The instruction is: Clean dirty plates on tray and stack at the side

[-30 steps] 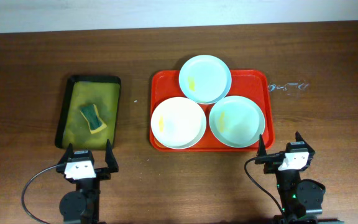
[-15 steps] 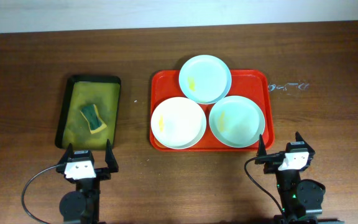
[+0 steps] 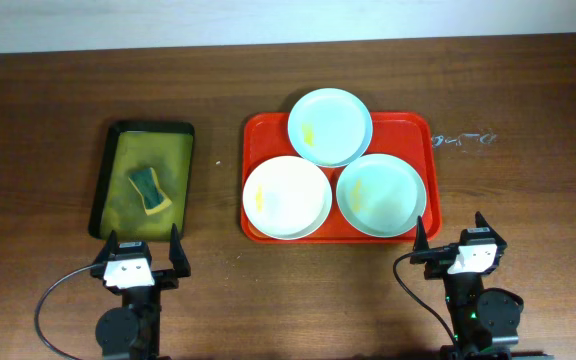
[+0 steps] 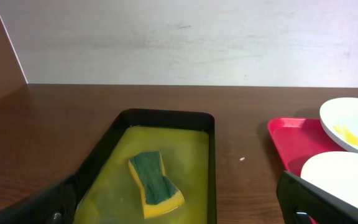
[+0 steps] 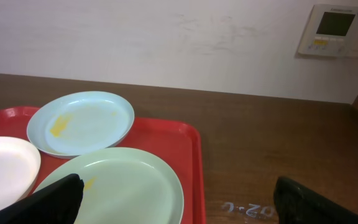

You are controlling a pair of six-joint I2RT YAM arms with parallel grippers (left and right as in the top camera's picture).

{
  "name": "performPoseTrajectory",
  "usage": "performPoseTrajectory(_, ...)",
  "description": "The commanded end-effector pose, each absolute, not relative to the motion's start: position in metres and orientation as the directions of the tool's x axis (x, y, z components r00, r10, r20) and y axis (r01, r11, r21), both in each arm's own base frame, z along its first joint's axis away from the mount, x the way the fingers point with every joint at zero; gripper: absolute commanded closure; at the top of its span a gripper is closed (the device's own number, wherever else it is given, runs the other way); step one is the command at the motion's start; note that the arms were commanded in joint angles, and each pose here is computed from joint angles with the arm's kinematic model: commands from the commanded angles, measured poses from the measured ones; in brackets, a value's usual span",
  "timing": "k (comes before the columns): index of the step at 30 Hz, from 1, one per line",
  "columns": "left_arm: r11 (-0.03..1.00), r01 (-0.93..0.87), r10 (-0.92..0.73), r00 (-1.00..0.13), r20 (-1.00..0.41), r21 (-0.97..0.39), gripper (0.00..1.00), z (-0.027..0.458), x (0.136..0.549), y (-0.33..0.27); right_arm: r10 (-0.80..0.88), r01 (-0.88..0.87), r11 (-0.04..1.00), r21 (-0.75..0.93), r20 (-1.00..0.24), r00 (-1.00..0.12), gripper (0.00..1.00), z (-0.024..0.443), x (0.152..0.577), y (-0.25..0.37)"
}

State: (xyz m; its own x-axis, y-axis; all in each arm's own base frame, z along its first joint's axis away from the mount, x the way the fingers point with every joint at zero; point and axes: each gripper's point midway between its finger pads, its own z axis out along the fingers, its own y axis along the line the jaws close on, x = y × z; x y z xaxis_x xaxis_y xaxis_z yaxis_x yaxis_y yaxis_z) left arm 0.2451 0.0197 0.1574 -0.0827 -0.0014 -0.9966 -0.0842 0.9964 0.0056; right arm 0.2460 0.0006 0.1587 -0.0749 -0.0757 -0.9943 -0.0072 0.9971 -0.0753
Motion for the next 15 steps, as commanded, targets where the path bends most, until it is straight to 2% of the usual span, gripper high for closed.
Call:
performPoseTrajectory(1,0.996,-0.084,0.014,-0.083,-0.996,0.021,0.01,0.156,0.245,0.020,-0.070,0.007,0.997,-0.071,-0.994,-0.083,0.01,0.155,0.246,-0.002)
performPoseTrajectory(7,0.996,-0.083,0.014,-0.082,-0.997,0.020,0.01,0.156,0.245,0.020,-0.070,0.008,0.997,-0.071,-0.994,-0.083,0.02,0.155,0.246,-0.002)
performPoseTrajectory(9,1.000,-0.030,-0.003,-0.077,-0.997,-0.001,0.01,0.157,0.246,0.011,-0.070,0.008,0.997,-0.071,-0.994,-0.083,0.02,0.155,0.246,-0.002)
performPoseTrajectory(12,0.976,0.176,-0.117,-0.077,-0.990,-0.129,0.01,0.163,0.243,-0.026,-0.070,0.007,0.997,-0.071,-0.994,-0.083,0.02,0.155,0.246,-0.002)
performPoseTrajectory(15,0.911,0.386,-0.131,-0.063,-0.989,-0.145,0.01,0.174,0.233,-0.062,-0.070,0.007,0.997,-0.071,-0.994,-0.083,0.02,0.155,0.246,-0.002)
